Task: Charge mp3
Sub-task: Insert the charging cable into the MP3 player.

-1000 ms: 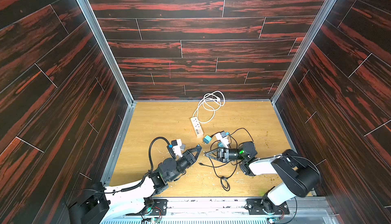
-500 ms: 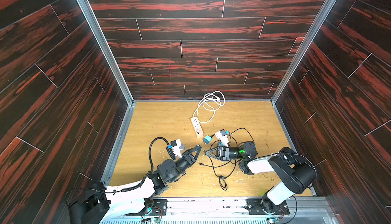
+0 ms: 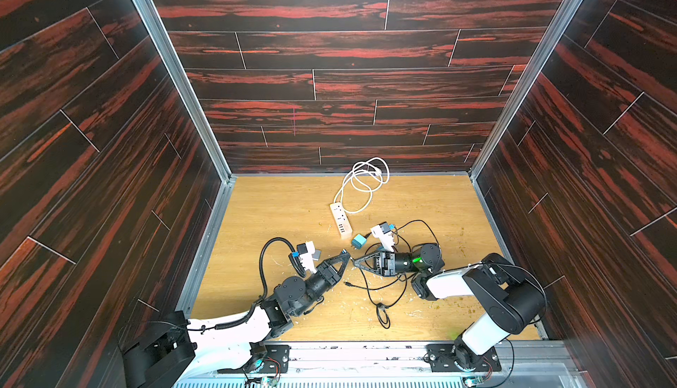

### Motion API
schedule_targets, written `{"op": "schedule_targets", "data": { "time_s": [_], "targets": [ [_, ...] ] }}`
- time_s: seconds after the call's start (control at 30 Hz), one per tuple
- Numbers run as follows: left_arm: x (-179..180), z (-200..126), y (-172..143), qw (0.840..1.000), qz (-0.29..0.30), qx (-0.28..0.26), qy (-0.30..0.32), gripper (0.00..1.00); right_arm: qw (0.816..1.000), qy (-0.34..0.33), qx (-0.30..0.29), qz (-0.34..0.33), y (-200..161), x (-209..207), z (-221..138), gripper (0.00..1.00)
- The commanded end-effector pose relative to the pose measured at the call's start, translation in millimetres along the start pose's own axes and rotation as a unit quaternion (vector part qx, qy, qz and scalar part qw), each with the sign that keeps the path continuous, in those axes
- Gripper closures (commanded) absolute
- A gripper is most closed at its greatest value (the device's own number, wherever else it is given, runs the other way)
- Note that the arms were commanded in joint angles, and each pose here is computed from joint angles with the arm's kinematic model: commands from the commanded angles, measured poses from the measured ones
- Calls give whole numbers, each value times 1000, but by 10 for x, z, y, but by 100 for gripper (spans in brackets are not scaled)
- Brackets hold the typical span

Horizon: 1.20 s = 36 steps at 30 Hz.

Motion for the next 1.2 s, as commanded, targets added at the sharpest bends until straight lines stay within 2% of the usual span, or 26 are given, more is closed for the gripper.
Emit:
{"op": "schedule_targets", "data": {
  "time_s": [0.0, 1.17],
  "targets": [
    [-85, -19, 25, 1000, 7, -10, -20, 100, 1000, 5, 3, -6, -2, -29, 31, 100],
    [-46, -33, -23, 1000, 6, -7, -24, 100, 1000, 5, -20, -15, 111, 20, 40, 100]
  ]
}}
Point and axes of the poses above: each gripper's point midway between its finger pads, its own z axis out along the fingers, its own x axis along the line the jaws close on, y = z × x, the point moved 4 cm from there along -z, back along the fingers, and after that the axes turned 5 degrees about -z, right-handed, at the moved point
